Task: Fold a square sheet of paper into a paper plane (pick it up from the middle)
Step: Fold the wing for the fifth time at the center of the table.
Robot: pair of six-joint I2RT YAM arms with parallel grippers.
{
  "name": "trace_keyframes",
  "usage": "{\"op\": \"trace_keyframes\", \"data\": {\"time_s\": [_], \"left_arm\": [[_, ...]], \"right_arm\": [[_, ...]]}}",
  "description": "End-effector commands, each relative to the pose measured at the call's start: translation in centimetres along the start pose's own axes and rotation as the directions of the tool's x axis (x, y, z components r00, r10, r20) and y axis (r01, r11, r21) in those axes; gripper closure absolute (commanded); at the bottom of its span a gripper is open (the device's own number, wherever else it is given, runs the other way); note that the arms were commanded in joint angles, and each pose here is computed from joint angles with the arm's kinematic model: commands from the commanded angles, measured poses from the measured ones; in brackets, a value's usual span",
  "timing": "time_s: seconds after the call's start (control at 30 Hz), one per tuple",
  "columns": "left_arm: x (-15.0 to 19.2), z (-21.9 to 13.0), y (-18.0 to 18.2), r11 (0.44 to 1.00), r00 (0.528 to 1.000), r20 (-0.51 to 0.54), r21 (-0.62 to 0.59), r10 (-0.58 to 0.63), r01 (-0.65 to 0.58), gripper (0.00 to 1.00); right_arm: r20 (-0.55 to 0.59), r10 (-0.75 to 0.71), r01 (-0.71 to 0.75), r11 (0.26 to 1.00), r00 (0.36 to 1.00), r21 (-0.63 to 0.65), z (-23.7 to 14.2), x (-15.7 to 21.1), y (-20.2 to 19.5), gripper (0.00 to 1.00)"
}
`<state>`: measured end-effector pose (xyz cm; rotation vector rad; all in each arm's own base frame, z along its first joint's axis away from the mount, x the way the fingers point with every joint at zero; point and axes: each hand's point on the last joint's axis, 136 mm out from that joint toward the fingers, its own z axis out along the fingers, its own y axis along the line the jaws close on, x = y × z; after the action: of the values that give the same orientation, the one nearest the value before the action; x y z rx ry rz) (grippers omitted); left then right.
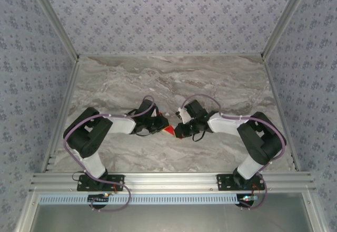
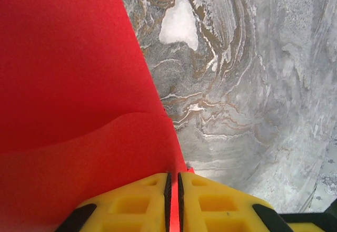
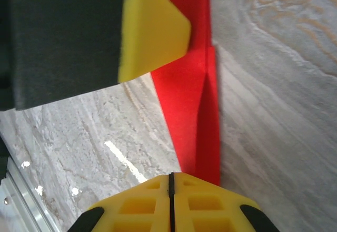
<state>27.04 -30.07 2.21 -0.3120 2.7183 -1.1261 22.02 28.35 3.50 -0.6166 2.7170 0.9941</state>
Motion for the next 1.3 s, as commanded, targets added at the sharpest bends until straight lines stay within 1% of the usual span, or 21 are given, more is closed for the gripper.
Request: {"op": "trace_keyframes", "data": {"time_s": [0.0, 0.3, 0.53, 0.8, 0.93, 1.03, 1.1, 1.2, 1.27], "left_arm": [[0.4, 0.4, 1.9, 0.997, 1.0, -0.012, -0.077, 0.004, -0.005, 0.84], [0.4, 0.4, 1.9, 0.997, 1.0, -0.013, -0.079, 0.004, -0.005, 0.84], [0.4, 0.6, 2.1, 0.996, 1.0, -0.019, -0.086, 0.002, -0.003, 0.84], [0.6, 0.6, 2.3, 0.996, 1.0, -0.023, -0.094, 0.0, -0.002, 0.84], [0.5, 0.6, 2.4, 0.995, 1.0, -0.022, -0.096, 0.0, -0.002, 0.84], [0.6, 0.6, 2.2, 0.996, 1.0, -0.023, -0.093, 0.002, -0.004, 0.84], [0.5, 0.6, 2.2, 0.996, 1.0, -0.023, -0.092, 0.003, -0.005, 0.84], [0.5, 0.6, 2.1, 0.996, 1.0, -0.022, -0.089, 0.004, -0.006, 0.84], [0.5, 0.6, 2.1, 0.996, 1.0, -0.024, -0.088, 0.003, -0.005, 0.84]], "right_arm": [[-0.054, -0.011, 0.011, 1.0, 0.998, -0.001, 0.4, 1.4, 0.1, 0.92], [-0.049, 0.027, -0.025, 0.998, 0.998, 0.051, 0.5, 1.1, -1.3, 0.93], [-0.067, 0.05, -0.045, 0.996, 0.997, 0.075, 0.7, 1.7, -2.3, 0.93], [-0.075, 0.082, -0.077, 0.994, 0.994, 0.076, 0.9, 2.0, -3.0, 0.93], [-0.045, 0.067, -0.065, 0.997, 0.997, 0.038, 0.1, 1.0, -1.7, 0.92], [-0.004, 0.038, -0.038, 0.998, 0.999, 0.046, -1.0, 0.1, -1.1, 0.88], [0.021, 0.022, -0.023, 0.996, 1.0, 0.088, -1.5, -0.2, -1.5, 0.83], [0.027, 0.005, -0.009, 0.988, 1.0, 0.157, -1.8, 0.0, -2.6, 0.74], [0.017, -0.009, 0.006, 0.986, 1.0, 0.166, -1.7, 0.1, -2.8, 0.73]]}}
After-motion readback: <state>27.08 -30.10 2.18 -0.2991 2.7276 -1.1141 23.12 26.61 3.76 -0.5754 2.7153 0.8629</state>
